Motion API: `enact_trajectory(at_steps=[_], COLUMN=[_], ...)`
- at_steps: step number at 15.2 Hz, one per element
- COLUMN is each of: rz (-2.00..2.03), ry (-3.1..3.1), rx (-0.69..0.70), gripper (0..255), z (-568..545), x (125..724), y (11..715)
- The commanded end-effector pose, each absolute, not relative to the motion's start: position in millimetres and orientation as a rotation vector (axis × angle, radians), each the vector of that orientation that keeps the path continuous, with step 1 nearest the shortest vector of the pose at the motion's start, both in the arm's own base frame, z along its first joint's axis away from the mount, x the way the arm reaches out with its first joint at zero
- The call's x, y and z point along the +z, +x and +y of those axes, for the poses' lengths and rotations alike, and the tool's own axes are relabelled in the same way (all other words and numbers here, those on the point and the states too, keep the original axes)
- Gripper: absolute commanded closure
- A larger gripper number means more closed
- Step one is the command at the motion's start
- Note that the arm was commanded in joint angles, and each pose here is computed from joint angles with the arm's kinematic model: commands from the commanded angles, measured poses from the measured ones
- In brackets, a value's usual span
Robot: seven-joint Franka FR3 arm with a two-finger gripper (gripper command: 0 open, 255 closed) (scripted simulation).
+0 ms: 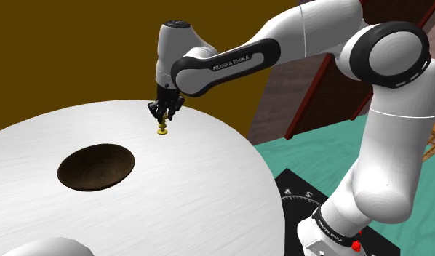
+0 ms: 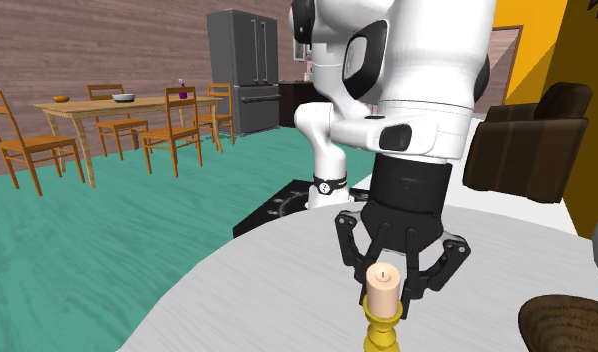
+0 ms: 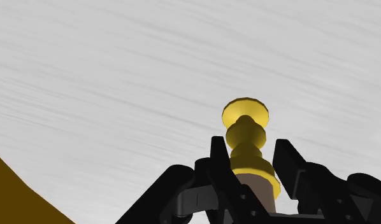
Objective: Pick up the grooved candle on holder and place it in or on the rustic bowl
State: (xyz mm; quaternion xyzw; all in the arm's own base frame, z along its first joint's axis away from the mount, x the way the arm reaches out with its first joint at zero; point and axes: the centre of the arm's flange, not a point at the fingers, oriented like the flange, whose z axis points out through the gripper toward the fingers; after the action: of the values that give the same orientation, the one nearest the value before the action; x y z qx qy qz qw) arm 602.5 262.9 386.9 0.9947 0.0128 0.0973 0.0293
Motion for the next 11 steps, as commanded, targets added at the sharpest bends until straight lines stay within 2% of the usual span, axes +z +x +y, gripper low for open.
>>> enact_trajectory(at_steps=[1, 11], rz=[0.04, 0.04], ry=[3.068, 3.068], rx=[0.3, 0.3], gripper=[255, 255], z=[261.8, 261.8], x=[398.3, 451.1], y=[601.5, 601.5])
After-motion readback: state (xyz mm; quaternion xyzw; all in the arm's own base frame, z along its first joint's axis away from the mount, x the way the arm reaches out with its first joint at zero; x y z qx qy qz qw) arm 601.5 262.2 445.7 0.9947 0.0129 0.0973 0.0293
